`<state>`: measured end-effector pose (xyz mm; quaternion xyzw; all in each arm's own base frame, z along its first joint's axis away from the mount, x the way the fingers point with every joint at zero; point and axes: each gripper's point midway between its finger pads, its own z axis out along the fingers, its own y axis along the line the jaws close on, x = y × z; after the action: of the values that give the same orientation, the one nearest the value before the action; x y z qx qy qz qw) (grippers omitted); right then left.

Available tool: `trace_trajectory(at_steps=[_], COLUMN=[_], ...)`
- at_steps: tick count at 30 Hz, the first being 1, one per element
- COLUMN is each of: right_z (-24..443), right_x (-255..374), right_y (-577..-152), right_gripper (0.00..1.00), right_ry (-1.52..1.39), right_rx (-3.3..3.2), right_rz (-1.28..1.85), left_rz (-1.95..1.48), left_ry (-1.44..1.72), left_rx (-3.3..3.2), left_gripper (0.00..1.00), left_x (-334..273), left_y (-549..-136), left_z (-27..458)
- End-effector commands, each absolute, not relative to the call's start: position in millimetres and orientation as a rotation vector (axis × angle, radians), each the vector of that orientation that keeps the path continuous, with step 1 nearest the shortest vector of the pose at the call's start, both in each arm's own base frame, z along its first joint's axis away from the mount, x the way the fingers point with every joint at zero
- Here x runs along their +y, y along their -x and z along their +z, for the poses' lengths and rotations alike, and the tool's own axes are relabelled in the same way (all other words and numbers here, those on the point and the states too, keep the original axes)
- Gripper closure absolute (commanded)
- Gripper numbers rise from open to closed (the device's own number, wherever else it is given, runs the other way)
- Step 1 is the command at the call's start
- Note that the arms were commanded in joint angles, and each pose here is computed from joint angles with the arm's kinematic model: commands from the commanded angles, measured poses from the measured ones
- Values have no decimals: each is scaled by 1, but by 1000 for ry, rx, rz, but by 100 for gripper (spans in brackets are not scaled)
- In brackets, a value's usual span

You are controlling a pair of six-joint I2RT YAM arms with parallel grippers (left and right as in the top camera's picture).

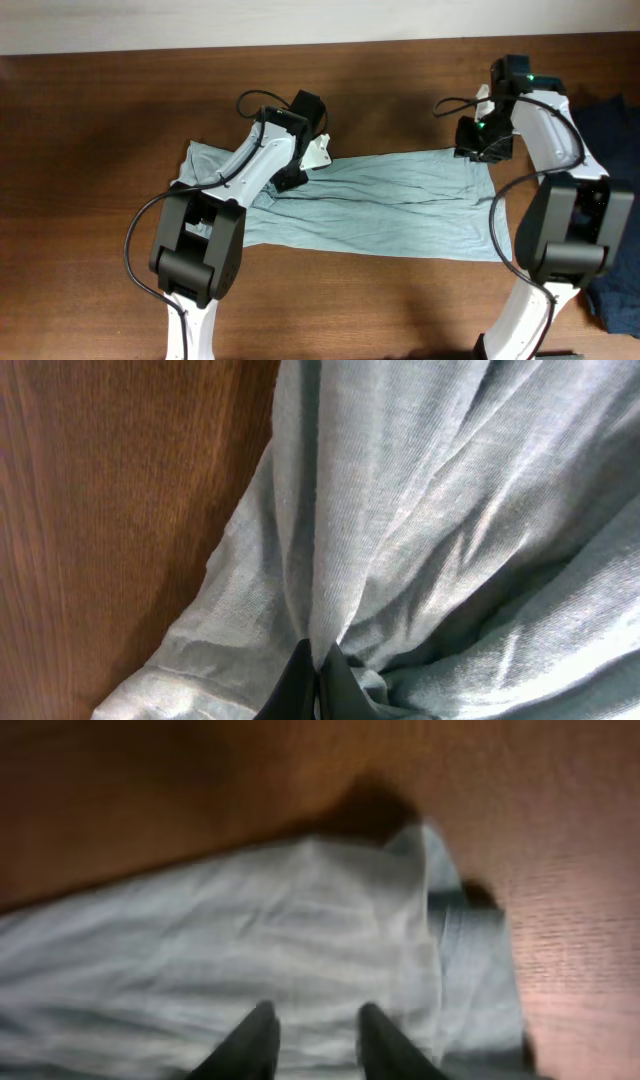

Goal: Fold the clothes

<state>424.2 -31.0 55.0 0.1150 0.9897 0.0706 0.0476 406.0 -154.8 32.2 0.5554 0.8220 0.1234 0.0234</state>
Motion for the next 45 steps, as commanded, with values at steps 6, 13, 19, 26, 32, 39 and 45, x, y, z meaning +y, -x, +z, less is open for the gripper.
trace_trajectory(at_steps=[6, 13, 19, 26, 32, 39, 45], right_z=[6, -12, -10, -9, -10, -10, -5], right_x=[-35, -55, -69, -69, -69, -68, -67], right_y=[-423, -437, -458, -461, -458, -449, -441], right_gripper=[86, 90, 91, 91, 91, 91, 89], right_ry=[-465, -476, -443, -414, -405, -408, -412], right_rx=[3100, 3057, 2966, 2957, 2973, 3007, 3035], right_rz=[187, 22, -66, -68, -69, -71, -70], left_rz=[402, 408, 422, 387, 146, 257, 328], left_ry=[-1673, -1674, -1676, -1709, -1803, -1774, -1606], left_rx=[2502, 2503, 2508, 2514, 2560, 2587, 2687], left_gripper=[98, 98, 98, 97, 75, 51, 44], left_x=[-158, -157, -154, -156, -175, -164, -143], left_y=[-415, -415, -414, -398, -362, -366, -375], left_z=[53, 53, 56, 71, 68, 69, 70])
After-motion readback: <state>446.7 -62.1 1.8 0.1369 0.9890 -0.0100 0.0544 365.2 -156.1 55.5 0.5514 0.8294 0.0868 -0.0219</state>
